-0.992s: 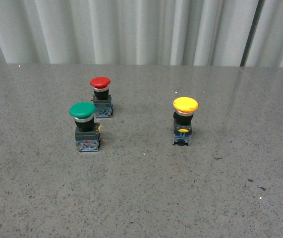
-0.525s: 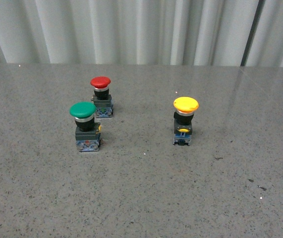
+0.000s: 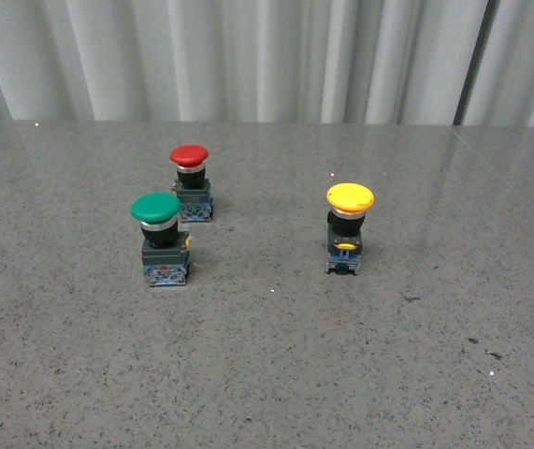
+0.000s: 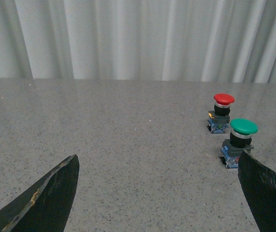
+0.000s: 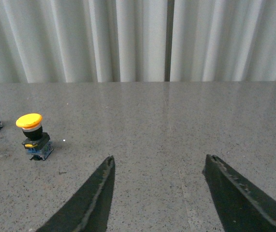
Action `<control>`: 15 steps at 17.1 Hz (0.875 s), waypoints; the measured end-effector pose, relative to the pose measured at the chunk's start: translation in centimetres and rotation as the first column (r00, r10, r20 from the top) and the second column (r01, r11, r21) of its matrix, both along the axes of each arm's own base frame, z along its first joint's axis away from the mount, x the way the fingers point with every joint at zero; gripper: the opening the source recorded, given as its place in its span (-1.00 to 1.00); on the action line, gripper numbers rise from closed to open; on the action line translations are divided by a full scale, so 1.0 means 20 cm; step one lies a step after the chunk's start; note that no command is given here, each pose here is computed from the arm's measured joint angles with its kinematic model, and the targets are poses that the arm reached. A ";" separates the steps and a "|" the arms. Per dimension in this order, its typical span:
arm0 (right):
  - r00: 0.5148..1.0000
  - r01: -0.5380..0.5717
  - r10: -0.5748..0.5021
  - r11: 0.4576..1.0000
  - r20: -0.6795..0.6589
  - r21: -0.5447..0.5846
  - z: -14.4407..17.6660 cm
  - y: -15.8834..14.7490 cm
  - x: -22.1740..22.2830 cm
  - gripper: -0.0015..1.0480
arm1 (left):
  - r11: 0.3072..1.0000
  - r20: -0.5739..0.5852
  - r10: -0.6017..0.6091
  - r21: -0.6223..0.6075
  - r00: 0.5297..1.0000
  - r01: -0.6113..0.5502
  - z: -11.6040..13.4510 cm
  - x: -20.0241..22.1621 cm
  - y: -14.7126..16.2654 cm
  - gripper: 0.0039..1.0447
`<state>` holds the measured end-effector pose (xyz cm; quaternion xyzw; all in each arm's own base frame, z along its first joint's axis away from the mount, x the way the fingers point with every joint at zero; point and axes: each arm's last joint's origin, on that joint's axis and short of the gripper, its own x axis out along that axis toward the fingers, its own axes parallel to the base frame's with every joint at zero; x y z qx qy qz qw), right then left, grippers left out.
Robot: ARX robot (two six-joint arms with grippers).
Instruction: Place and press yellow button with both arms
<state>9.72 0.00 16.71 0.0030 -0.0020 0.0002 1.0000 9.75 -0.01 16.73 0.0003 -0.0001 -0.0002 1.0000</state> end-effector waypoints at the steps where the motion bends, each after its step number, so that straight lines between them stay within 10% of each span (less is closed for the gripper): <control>1: 1.000 0.000 0.000 1.000 0.000 0.000 0.00 0.00 0.00 0.36 | 1.000 0.000 0.000 0.000 1.000 0.000 0.00 0.00 0.00 0.88; 5: 1.000 0.000 0.000 1.000 0.000 0.000 0.00 0.00 0.00 0.91 | 1.000 0.000 0.000 0.000 1.000 0.000 0.00 0.00 0.00 0.88; 15: 1.000 0.000 0.000 1.000 0.000 0.000 0.00 0.00 0.00 0.87 | 1.000 0.000 0.000 0.000 1.000 0.000 0.00 0.00 0.00 0.88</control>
